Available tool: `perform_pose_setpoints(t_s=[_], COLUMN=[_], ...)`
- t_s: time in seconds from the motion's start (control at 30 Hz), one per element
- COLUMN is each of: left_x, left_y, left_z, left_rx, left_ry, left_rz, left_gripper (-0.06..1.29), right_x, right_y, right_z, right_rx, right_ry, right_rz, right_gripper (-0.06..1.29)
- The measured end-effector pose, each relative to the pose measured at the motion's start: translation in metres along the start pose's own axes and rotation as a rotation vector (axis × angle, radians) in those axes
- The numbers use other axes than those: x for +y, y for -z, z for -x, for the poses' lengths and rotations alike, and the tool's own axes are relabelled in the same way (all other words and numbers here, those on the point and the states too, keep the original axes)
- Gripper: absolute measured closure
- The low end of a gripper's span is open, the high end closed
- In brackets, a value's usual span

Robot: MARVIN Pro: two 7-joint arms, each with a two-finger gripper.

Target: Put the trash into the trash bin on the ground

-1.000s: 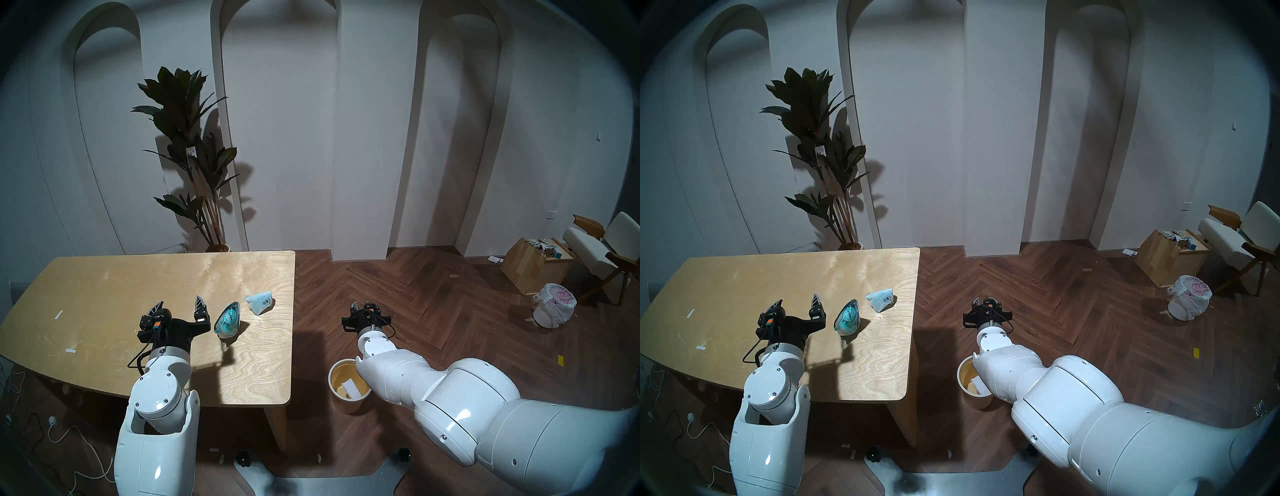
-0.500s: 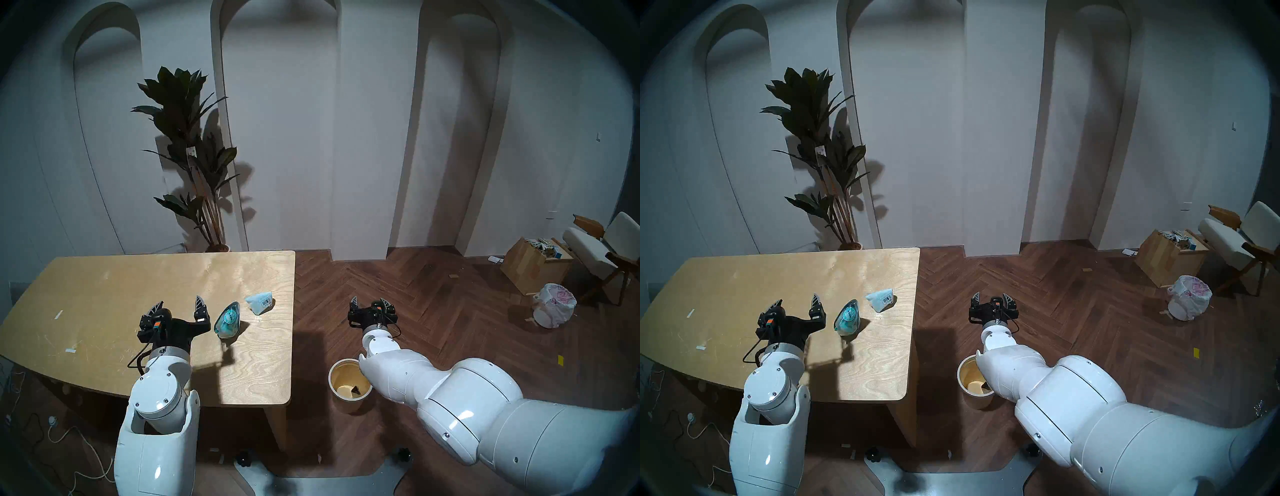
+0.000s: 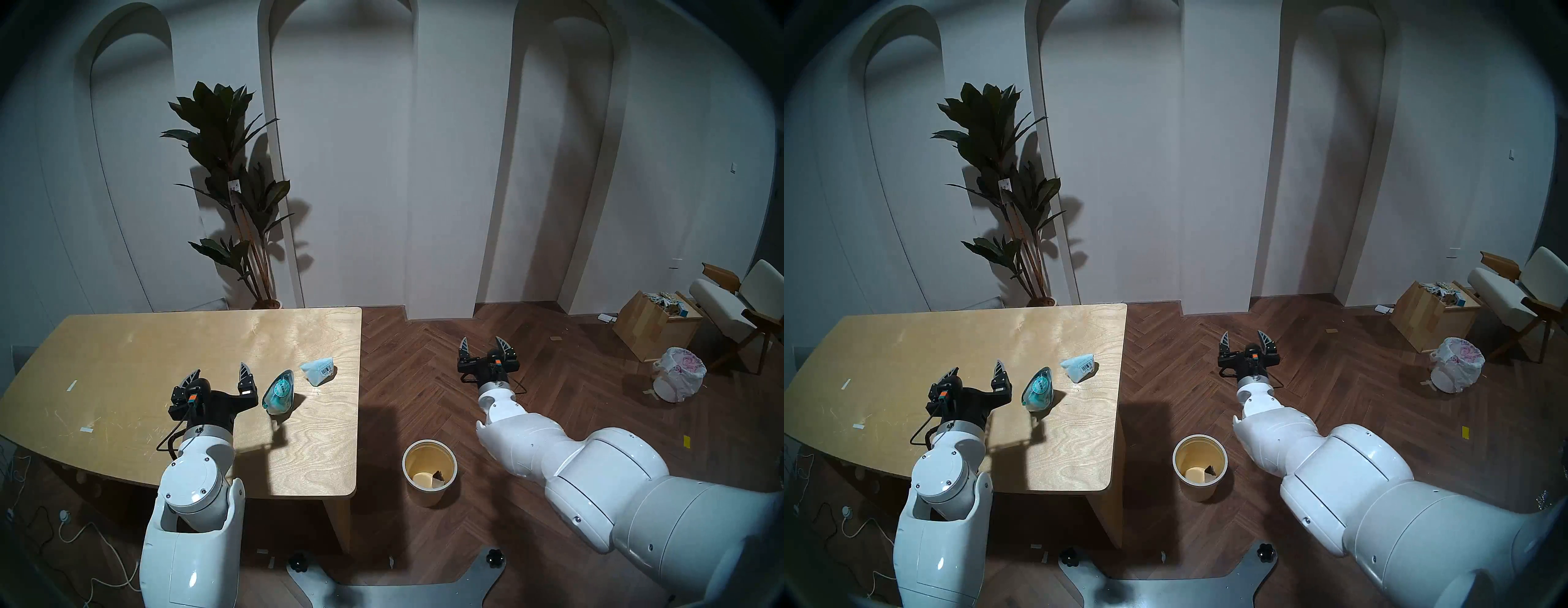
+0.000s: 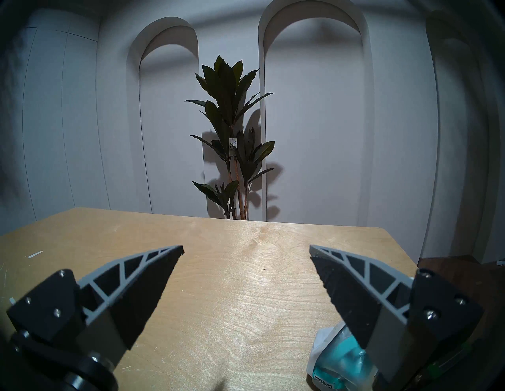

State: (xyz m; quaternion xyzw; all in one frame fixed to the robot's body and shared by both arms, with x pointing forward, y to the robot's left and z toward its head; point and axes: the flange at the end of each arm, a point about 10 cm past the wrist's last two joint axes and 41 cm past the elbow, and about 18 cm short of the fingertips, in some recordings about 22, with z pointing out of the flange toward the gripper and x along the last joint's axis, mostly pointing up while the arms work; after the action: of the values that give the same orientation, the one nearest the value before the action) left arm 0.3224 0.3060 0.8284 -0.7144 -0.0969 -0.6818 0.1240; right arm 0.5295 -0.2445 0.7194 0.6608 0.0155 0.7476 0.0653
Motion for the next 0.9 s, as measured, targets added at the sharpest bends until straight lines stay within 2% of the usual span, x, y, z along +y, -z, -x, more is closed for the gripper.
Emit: perform_pose_setpoints(t_s=[0.23,0.43,0.9], left_x=[0.0,0.0,0.0], left_y=[0.0,0.0,0.0], left_z=[0.001,0.002,0.006], left_rx=[-0.004,-0.006,-0.015], left_ry=[0.0,0.0,0.0], left_rz=[0.001,0.001,0.002], left_gripper=[-0.02,-0.02,-0.02], right_x=[0.043,0.063,0.082], right_y=[-0.002,-0.004,-0.009], right_z=[-0.005,-0.009,-0.022], right_rx=[0.045,0.077,0.14], right_ry=[0.044,0.06,0.06], right_rz=[0.034,0.05,0.053], right_gripper=[0.01,0.01,0.01])
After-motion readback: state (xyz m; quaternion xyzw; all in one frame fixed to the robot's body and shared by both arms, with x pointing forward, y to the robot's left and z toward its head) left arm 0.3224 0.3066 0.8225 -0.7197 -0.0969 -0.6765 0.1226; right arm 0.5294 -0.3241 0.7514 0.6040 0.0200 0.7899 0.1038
